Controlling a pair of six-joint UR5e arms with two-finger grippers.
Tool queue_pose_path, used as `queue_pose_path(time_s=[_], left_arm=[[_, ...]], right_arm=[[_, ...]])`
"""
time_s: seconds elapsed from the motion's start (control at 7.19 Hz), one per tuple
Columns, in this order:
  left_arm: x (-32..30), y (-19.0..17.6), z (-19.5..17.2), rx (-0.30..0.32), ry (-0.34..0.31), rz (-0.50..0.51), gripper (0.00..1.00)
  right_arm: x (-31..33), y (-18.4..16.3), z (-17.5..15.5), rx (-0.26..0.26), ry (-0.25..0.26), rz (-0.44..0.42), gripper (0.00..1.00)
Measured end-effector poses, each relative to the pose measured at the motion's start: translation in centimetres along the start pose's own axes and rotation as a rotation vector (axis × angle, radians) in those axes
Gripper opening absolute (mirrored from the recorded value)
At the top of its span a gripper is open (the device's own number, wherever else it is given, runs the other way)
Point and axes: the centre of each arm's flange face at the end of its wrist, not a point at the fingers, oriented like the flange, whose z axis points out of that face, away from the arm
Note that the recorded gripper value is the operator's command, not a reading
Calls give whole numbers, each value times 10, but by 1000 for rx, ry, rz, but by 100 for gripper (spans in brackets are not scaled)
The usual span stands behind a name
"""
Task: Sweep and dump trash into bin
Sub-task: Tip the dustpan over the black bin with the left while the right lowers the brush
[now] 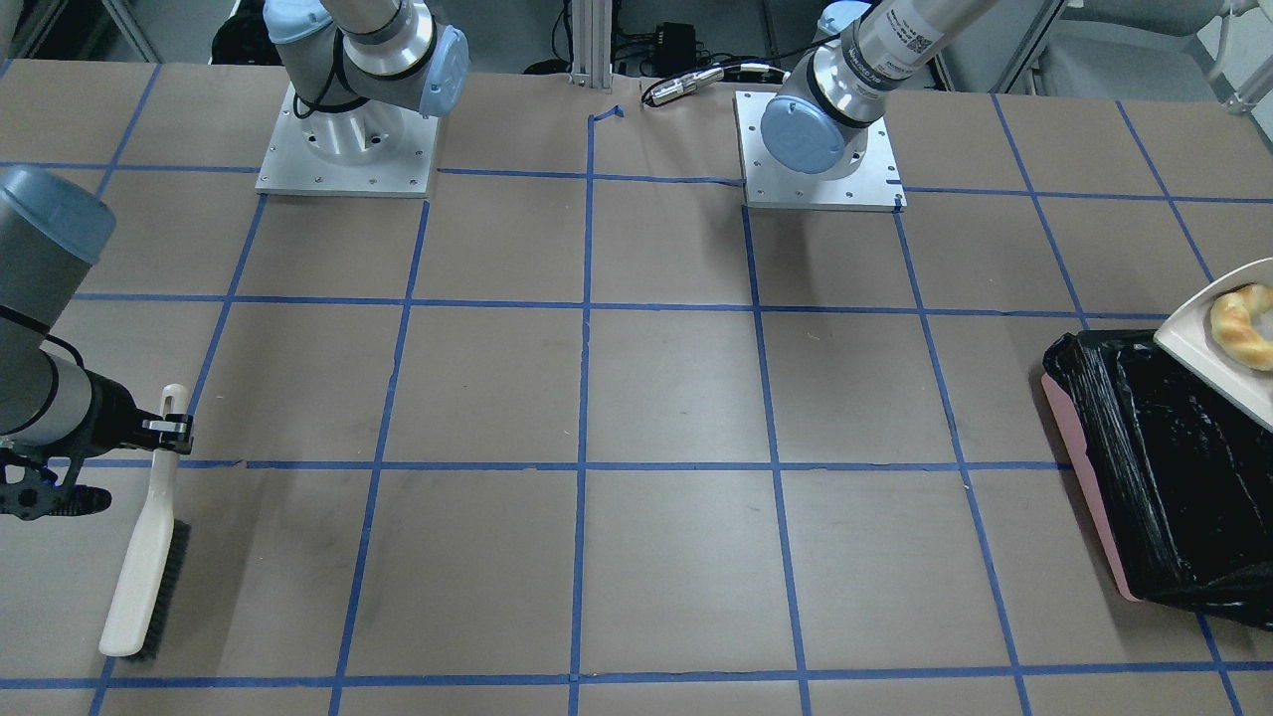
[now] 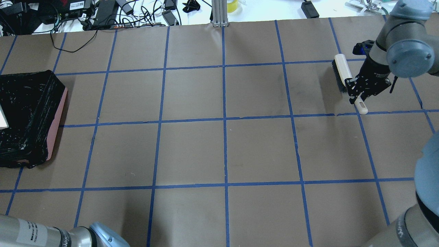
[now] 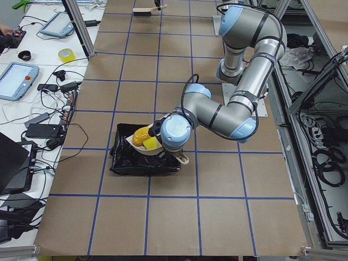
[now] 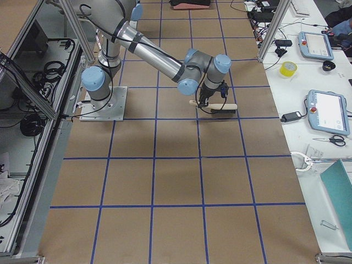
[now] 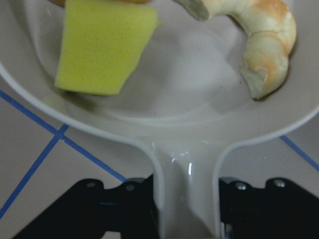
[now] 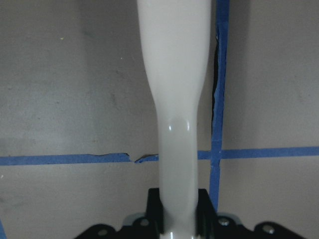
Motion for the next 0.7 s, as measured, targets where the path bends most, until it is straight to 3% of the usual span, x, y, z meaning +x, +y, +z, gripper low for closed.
queue_pose_path(time_s=[0.7], left_arm=[[-14, -38, -9, -269, -29, 207, 0]], right_arm=[[4, -2, 7, -10, -2, -15, 10]])
